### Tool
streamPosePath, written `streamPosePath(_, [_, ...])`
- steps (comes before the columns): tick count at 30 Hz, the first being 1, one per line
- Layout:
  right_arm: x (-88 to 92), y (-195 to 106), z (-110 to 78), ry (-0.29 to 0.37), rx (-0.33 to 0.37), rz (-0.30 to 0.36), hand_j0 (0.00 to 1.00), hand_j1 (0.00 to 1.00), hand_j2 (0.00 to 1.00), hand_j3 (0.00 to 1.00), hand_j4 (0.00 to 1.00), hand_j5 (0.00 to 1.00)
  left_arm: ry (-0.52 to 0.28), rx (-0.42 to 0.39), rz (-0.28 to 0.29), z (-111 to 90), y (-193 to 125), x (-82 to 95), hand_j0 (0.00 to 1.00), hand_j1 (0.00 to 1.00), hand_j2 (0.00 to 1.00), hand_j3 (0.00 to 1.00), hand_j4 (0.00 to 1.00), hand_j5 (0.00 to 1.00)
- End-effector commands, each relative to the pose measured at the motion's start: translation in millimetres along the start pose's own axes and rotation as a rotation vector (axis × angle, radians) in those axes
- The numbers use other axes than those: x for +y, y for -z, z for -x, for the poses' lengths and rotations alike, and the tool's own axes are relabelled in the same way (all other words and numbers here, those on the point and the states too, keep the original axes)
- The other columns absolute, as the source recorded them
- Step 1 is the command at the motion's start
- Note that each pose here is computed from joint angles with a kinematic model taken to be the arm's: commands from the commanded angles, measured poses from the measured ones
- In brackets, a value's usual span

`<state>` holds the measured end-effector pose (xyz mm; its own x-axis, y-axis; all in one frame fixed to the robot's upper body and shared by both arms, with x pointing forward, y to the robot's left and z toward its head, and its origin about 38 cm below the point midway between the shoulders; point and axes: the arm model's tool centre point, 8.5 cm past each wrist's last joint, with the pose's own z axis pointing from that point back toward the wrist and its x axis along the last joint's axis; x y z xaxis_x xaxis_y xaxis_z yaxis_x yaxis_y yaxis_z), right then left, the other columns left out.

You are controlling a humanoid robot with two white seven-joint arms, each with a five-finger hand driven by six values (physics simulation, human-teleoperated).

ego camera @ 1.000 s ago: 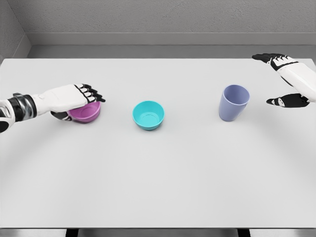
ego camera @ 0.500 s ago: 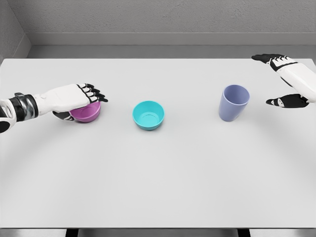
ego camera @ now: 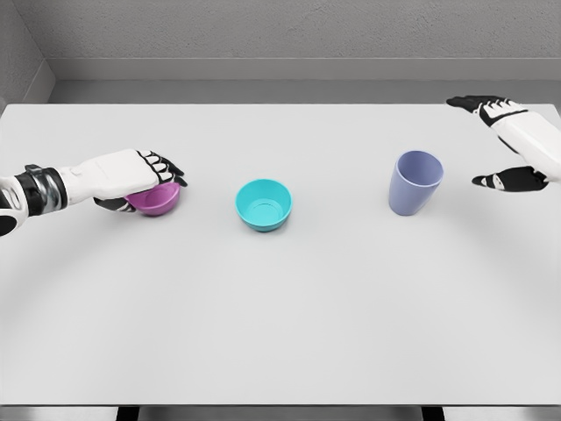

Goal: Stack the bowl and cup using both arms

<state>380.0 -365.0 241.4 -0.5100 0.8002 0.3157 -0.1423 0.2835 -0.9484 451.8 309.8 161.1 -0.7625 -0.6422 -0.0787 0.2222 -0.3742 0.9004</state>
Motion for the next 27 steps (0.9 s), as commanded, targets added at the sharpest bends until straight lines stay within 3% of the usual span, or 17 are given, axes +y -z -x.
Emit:
streamPosePath(1, [-0.2,-0.3,0.4,0.001,0.001,0.000,1.00,1.00,1.00,1.00,1.00,1.00,-0.004,0.002,-0.003,0.5,-0.6,0.5,0.67,0.67,0.67,0.67,0.67,0.67])
streamPosePath(6, [-0.6,-0.4,0.1,0.000,0.000,0.000,1.00,1.00,1.00,1.00,1.00,1.00,-0.010,0.002,-0.011,1.0,-0.5,0.9,0.64,0.64,0.64,0.64,0.64,0.64])
streamPosePath(7, [-0.6,-0.4,0.1,0.000,0.000,0.000,1.00,1.00,1.00,1.00,1.00,1.00,-0.009,-0.003,-0.014,-1.0,1.0,1.6,0.59,0.59,0.59,0.59,0.59,0.59])
streamPosePath(13, [-0.5,-0.5,0.6,0.000,0.002,0.000,1.00,1.00,1.00,1.00,1.00,1.00,-0.026,-0.020,-0.051,-4.6,3.1,10.0,0.59,0.59,0.59,0.59,0.59,0.59])
streamPosePath(27, [0.0,-1.6,2.6,0.000,0.008,-0.004,1.00,1.00,1.00,1.00,1.00,1.00,0.028,-0.168,-0.217,-54.0,36.8,68.7,0.59,0.59,0.59,0.59,0.59,0.59])
